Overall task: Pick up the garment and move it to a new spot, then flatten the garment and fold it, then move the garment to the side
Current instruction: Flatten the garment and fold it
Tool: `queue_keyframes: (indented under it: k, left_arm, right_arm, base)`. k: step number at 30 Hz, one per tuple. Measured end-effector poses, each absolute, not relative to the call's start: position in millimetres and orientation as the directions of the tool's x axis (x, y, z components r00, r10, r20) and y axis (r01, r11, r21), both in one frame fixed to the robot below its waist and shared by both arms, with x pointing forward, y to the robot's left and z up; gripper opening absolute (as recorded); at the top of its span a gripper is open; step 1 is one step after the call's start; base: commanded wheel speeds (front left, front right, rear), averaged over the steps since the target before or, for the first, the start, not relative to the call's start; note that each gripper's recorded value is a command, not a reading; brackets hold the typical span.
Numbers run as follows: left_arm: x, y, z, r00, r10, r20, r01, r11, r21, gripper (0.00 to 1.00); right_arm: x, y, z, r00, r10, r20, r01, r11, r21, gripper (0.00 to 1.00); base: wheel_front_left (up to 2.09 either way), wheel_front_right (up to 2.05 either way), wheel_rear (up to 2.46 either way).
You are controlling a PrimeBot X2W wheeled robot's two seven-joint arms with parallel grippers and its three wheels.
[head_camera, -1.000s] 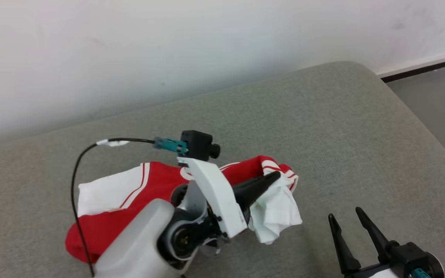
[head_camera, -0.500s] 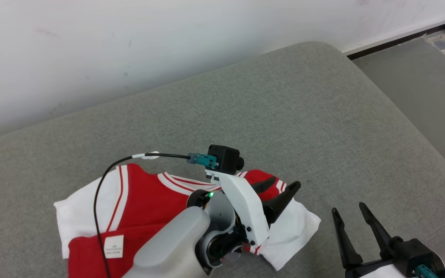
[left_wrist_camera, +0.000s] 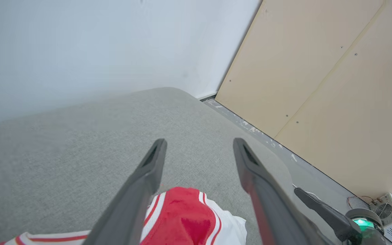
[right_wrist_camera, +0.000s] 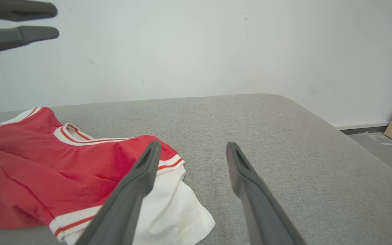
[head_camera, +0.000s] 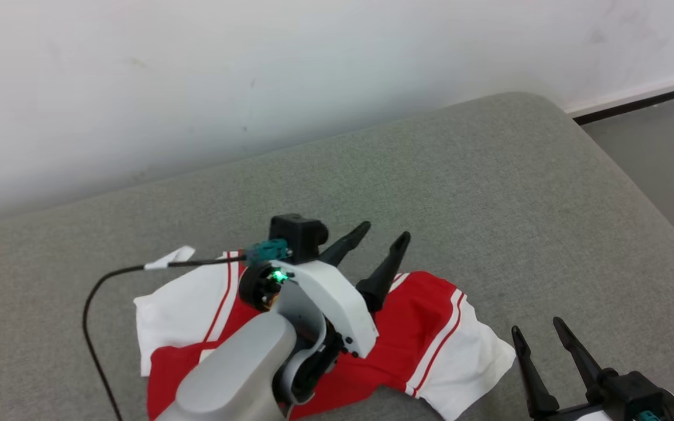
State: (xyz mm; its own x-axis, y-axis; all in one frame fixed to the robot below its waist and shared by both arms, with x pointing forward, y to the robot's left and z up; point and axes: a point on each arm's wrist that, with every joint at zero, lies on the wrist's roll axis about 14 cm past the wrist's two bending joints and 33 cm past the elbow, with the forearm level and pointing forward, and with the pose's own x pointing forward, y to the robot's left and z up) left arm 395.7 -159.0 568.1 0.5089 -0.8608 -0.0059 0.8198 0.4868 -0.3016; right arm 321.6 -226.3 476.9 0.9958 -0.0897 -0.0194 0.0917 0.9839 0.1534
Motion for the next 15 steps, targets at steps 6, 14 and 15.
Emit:
queue_keyframes:
  k: [6, 14, 15]
  left_arm:
    - [411.8, -103.1, 568.5, 0.665, -0.744, 0.059, 0.734, 0.637, -0.235, 1.0]
    - [427.0, -3.0, 534.1, 0.848, -0.529, 0.016, 0.522, 0.831, -0.194, 1.0]
    - [426.6, 7.9, 528.8, 0.862, -0.507, 0.003, 0.498, 0.847, -0.187, 1.0]
  right_arm:
    - [321.1, -222.7, 484.0, 0.998, -0.067, 0.008, 0.066, 0.987, 0.145, 1.0]
    - [319.3, -219.0, 485.8, 0.999, -0.048, 0.018, 0.045, 0.99, 0.137, 1.0]
    - [319.0, -218.1, 484.9, 0.999, -0.044, 0.016, 0.041, 0.99, 0.136, 1.0]
  base:
    - [0.0, 0.0, 0.0]
    - [0.0, 0.0, 0.0]
    - [0.0, 0.0, 0.0]
